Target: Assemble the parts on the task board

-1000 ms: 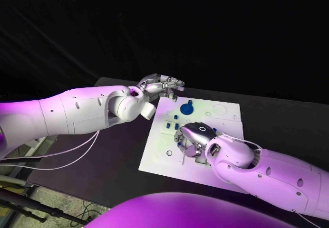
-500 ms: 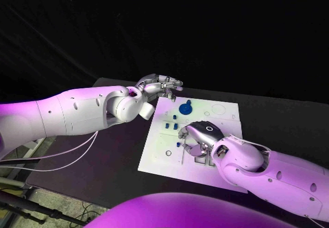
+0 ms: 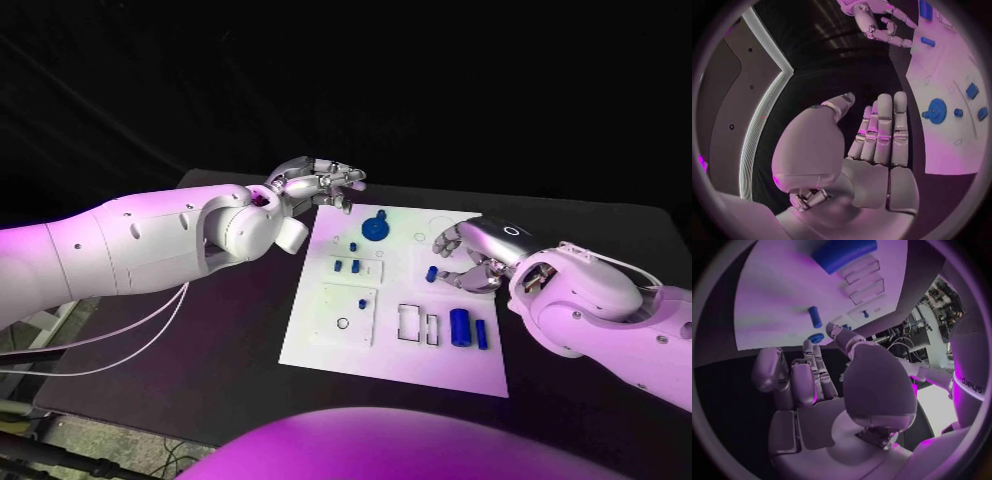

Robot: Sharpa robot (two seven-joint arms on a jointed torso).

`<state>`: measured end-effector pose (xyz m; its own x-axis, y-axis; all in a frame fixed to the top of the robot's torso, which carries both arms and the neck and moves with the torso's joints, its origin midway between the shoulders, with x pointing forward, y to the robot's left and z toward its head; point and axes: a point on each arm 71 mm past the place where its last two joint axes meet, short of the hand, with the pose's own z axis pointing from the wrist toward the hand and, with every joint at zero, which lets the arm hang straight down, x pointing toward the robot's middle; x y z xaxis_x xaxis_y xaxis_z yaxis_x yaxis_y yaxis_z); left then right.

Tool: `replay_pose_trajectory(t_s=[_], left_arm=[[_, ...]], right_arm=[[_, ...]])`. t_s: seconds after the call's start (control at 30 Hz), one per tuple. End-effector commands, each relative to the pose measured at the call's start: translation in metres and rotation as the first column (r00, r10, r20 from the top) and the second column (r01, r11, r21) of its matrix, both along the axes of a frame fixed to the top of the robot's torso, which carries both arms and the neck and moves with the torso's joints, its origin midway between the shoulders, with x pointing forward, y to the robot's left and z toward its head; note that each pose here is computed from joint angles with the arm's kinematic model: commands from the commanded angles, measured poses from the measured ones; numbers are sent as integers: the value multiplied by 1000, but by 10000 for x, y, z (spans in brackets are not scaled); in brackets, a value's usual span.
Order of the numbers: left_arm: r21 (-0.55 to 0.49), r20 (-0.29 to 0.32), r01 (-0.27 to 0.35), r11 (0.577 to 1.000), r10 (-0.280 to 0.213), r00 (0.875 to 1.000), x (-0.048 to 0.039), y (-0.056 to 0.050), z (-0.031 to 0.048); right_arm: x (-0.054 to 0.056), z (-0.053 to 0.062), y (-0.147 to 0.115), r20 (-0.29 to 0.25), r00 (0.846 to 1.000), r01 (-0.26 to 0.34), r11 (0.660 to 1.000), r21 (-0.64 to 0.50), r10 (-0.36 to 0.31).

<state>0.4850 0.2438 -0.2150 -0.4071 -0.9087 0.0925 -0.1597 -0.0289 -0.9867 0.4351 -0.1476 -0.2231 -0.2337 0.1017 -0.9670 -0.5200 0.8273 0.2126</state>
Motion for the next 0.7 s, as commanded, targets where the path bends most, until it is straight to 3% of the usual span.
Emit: replay_pose_trajectory(t_s=[0.03,0.7], left_arm=[[-8,7,18,1000,-18,1000,2,-23,13],[-5,7,16,1000,-16,1000,13,-14,6]], right_arm=[[27,-58,-44,-64,998,12,999,-37,-14],[45,-260,169,-120,992,-29,999,-36,24]])
